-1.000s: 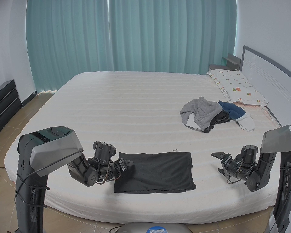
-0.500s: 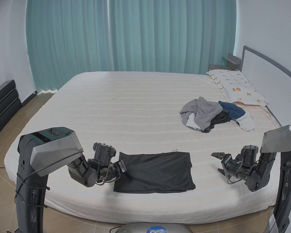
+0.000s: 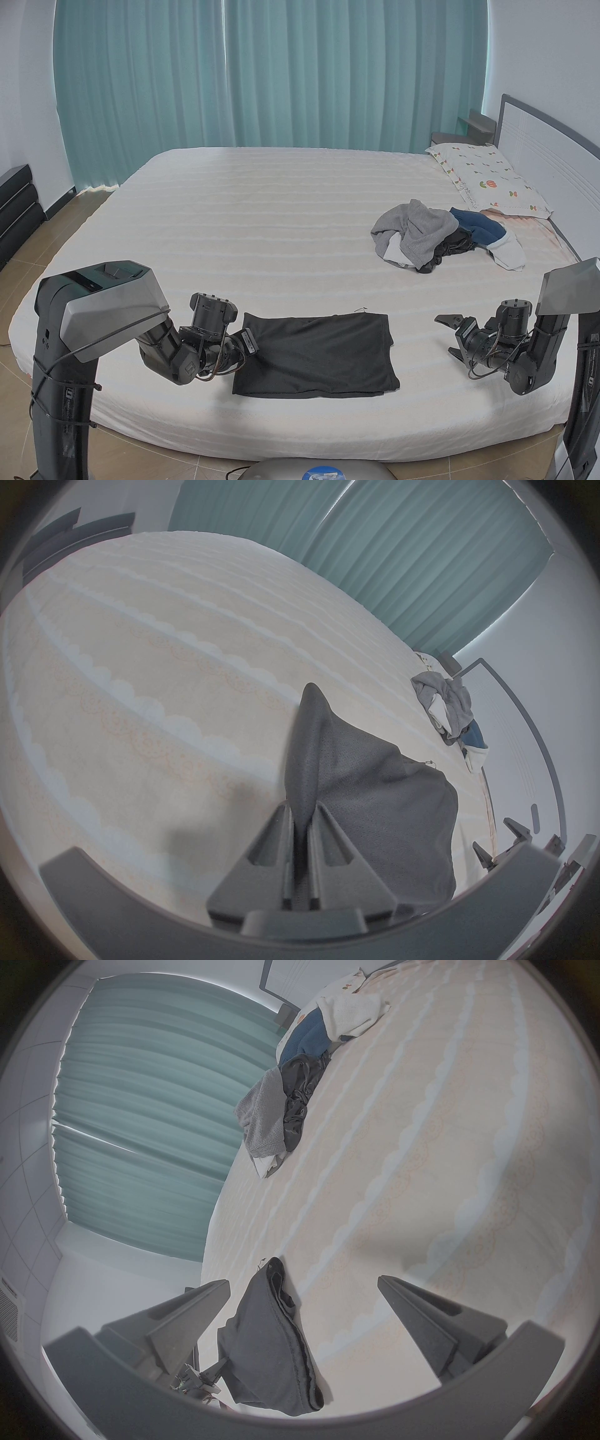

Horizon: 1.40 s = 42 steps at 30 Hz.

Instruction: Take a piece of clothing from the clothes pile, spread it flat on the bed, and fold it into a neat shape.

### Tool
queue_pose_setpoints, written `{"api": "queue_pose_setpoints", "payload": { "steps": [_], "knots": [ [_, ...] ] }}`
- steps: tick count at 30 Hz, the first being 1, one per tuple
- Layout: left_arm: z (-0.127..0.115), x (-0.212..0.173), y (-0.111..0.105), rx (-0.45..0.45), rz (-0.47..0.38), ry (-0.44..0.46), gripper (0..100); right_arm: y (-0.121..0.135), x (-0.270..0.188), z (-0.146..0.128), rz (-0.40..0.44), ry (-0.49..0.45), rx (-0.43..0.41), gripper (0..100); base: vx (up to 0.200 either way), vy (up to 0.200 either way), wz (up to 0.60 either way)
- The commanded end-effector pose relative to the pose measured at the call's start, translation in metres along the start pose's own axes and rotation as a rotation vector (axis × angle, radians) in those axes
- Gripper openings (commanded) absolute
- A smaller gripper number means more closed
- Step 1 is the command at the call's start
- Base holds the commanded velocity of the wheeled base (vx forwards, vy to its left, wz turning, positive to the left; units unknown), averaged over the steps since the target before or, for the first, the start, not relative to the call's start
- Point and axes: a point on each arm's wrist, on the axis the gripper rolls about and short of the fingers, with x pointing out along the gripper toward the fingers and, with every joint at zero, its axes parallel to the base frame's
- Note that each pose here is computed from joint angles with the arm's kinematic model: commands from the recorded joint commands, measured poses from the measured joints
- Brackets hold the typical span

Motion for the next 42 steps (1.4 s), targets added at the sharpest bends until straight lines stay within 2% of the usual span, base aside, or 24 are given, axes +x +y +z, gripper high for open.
{"api": "queue_pose_setpoints", "payload": {
  "steps": [1,9,20,27,35,42],
  "knots": [
    [0.001,-0.001,0.0,-0.022,0.0,-0.003,0,0.0,0.0,-0.001,-0.003,0.002,0.0,100,0.0,0.2,0.0],
    [0.005,-0.009,0.003,-0.035,0.006,-0.01,0,0.002,0.001,-0.001,-0.005,-0.004,-0.004,100,0.0,0.2,0.0],
    [0.005,-0.015,0.01,-0.07,0.025,-0.005,0,0.03,0.001,-0.04,0.006,0.037,-0.073,100,0.0,0.2,0.0],
    [0.003,-0.017,0.011,-0.07,0.032,0.0,0,0.044,-0.003,-0.052,0.042,0.069,-0.099,100,0.0,0.2,0.0],
    [0.002,-0.02,0.012,-0.071,0.035,0.006,0,0.063,0.01,-0.075,0.012,0.113,-0.145,100,0.0,0.2,0.0],
    [0.002,-0.021,0.013,-0.069,0.037,0.006,0,0.079,0.009,-0.089,0.028,0.151,-0.178,100,0.0,0.2,0.0]
  ]
}}
